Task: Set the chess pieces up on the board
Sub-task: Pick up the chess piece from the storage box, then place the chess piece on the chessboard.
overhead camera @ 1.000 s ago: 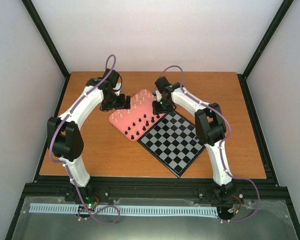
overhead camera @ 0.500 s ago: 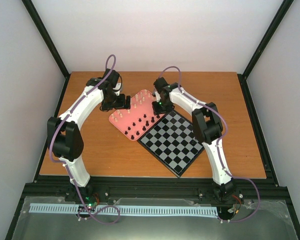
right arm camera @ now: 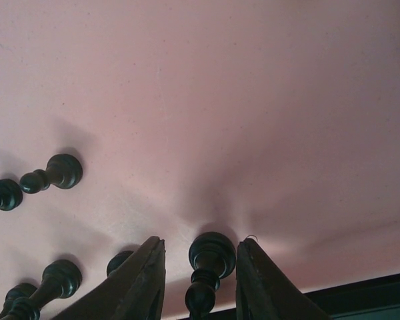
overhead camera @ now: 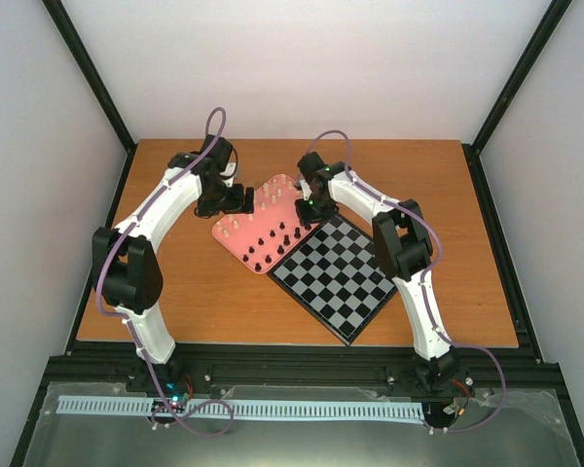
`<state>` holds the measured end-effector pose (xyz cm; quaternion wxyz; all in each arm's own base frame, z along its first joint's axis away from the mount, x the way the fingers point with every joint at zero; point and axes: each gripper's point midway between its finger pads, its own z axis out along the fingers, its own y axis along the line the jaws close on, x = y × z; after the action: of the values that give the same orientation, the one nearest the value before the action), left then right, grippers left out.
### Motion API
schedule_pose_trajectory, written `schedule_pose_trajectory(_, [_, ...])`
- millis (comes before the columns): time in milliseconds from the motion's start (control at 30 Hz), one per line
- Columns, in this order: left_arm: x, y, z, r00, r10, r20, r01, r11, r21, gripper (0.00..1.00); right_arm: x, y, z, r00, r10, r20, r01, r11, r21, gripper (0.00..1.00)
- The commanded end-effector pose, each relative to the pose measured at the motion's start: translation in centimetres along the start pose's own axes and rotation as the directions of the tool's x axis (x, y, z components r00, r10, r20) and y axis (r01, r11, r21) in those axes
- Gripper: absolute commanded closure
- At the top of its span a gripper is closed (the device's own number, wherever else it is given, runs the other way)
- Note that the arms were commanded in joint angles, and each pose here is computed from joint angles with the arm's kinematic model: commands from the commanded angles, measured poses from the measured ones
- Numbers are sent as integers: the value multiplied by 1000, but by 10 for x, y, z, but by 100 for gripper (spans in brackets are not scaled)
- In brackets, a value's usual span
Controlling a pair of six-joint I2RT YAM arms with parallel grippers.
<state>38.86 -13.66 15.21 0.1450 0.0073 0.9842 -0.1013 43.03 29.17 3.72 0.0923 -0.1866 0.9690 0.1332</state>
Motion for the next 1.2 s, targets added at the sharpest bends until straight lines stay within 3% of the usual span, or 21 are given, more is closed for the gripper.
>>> schedule_pose_trajectory(0, [-5, 1, -2, 1000, -12, 20, 12, 1000, -1, 0, 3, 2, 4, 1000, -16, -20, 17, 1000, 13, 69])
schedule_pose_trajectory(267, [-4, 1, -2, 1000, -14, 20, 14, 1000, 2, 0, 5, 1, 2, 999, -25, -22, 26, 999, 22, 70])
schedule_pose_trajectory(433, [-5, 1, -2, 1000, -15, 22, 15, 1000, 2, 0, 6, 2, 2, 999, -27, -29, 27, 999, 19, 86])
schedule_pose_trajectory(600, [-6, 0, -3, 1000, -14, 25, 14, 1000, 3, 0, 1, 4, -6, 999, -33, -12, 33, 999, 20, 93])
schedule_pose_trajectory(900, [-7, 0, -7, 999, -12, 34, 12, 1000, 2, 0, -35, 19, -98, 984, -56, 172, 49, 998, 43, 95])
schedule_pose_trajectory(1167, [-8, -1, -13, 999, -8, 50, 7, 1000, 9, 0, 56, -16, -139, 994, 48, 102, -62, 989, 136, 95])
